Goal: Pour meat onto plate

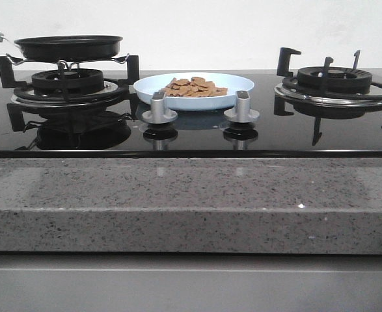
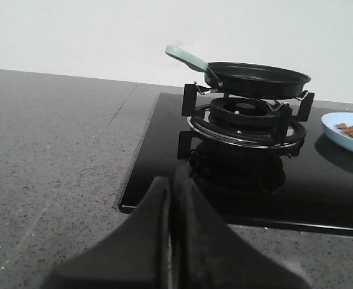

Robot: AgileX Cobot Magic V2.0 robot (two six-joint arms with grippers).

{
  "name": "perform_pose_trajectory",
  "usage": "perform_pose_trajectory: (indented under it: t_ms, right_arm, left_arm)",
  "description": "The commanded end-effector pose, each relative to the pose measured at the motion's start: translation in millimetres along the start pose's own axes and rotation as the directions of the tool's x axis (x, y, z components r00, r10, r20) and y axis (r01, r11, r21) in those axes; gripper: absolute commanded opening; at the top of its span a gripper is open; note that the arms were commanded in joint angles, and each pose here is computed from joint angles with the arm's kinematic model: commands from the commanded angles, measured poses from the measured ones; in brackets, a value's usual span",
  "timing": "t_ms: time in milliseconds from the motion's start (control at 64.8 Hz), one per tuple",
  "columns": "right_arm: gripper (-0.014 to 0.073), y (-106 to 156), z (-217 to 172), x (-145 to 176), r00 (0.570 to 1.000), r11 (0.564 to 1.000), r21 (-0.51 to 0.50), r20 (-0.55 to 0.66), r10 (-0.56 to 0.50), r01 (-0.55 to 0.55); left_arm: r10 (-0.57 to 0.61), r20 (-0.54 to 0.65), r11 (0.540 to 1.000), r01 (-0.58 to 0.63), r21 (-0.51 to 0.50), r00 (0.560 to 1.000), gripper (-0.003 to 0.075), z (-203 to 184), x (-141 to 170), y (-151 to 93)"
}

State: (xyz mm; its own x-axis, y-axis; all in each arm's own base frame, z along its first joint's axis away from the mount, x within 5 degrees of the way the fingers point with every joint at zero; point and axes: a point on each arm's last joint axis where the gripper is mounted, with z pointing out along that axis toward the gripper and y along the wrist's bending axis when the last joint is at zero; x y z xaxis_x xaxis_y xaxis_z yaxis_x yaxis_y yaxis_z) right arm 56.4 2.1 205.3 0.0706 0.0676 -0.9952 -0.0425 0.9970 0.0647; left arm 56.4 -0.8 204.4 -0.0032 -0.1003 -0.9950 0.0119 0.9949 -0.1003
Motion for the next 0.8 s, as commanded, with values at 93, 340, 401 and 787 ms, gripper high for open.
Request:
perform_pose_trajectory:
  t_ms: [93,340,401,787]
  right_arm:
    - [-0.0071,-0.3,-1.9,-10.8,0.994,1.000,0.015,0.113,-0.015,0.013]
    - [-0.0071,-0.6,-1.9,-11.1,0.993,1.000,0.021,0.116,-0.016,0.014]
    - [-0.0071,-0.6,-1.9,-11.1,0.993,1.000,0.021,0.116,-0.016,0.014]
    - [-0.0071,-2.4,-2.0,-11.3,0.993,0.998,0.054,0.118,-0.022,0.016]
  left_arm:
    - [-0.007,0.099,1.000,0.005,0.016,0.995,-0.0020,-1.5,-6.7,-0.9]
    - [-0.007,0.099,1.000,0.005,0.016,0.995,-0.0020,-1.5,-6.7,-0.9]
    - [-0.007,0.099,1.000,0.005,0.016,0.995,-0.0020,-1.5,-6.7,-0.9]
    - [-0.007,0.099,1.000,0.005,0.016,0.995,-0.0020,-1.5,-6.7,-0.9]
